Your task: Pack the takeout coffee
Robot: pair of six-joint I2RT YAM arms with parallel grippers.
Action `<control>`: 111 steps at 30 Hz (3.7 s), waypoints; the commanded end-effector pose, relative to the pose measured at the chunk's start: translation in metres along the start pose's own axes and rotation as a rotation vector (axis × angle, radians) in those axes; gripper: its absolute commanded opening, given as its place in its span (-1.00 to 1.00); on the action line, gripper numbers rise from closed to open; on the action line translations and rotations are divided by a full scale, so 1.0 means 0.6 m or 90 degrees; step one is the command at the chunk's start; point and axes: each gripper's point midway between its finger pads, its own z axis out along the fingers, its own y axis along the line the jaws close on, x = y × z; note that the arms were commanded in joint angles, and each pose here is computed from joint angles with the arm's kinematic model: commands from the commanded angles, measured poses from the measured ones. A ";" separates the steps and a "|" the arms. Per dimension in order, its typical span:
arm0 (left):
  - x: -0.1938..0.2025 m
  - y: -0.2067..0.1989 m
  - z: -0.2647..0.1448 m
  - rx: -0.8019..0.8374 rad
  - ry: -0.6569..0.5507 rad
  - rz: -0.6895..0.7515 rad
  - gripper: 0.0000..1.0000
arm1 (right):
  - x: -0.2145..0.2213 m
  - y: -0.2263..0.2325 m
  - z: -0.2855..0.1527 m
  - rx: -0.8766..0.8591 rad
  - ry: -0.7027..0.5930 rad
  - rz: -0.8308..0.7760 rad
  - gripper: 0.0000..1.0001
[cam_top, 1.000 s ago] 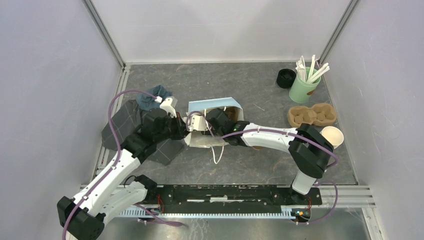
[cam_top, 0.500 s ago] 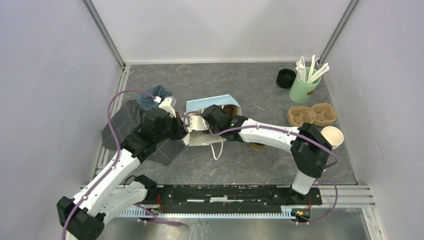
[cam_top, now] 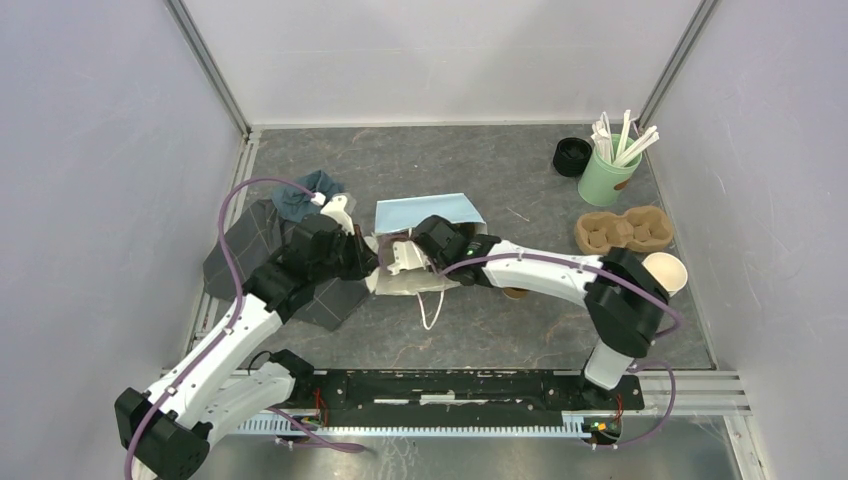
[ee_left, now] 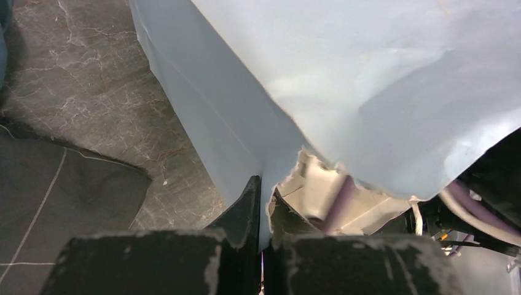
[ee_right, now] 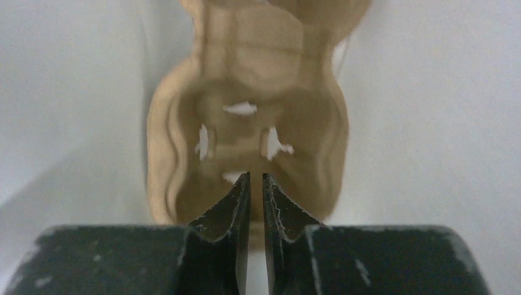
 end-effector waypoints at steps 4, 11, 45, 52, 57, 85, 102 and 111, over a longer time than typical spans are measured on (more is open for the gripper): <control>-0.027 -0.016 -0.007 0.011 -0.017 0.033 -0.97 | -0.071 -0.018 0.108 0.000 -0.027 0.030 -0.66; -0.029 -0.012 -0.015 -0.001 -0.018 0.033 -0.96 | -0.101 -0.070 0.068 0.045 -0.124 0.144 -0.55; -0.029 -0.025 -0.011 0.026 -0.014 0.026 -0.96 | -0.147 -0.021 0.055 -0.056 -0.277 0.297 0.27; -0.023 -0.020 -0.009 0.020 -0.009 0.030 -0.96 | -0.157 -0.021 0.033 -0.054 -0.289 0.303 0.36; -0.026 -0.021 -0.009 0.018 -0.010 0.030 -0.96 | -0.142 -0.029 0.044 -0.023 -0.275 0.364 0.40; -0.014 -0.016 -0.015 0.015 -0.005 0.011 -0.96 | -0.146 -0.001 0.061 -0.067 -0.262 0.327 0.47; -0.013 -0.014 -0.017 0.009 -0.005 0.003 -0.96 | -0.138 -0.020 0.095 -0.013 -0.197 0.274 -0.52; -0.019 -0.004 -0.018 -0.013 -0.013 0.003 -0.96 | -0.167 -0.043 0.038 -0.018 -0.310 0.252 -1.00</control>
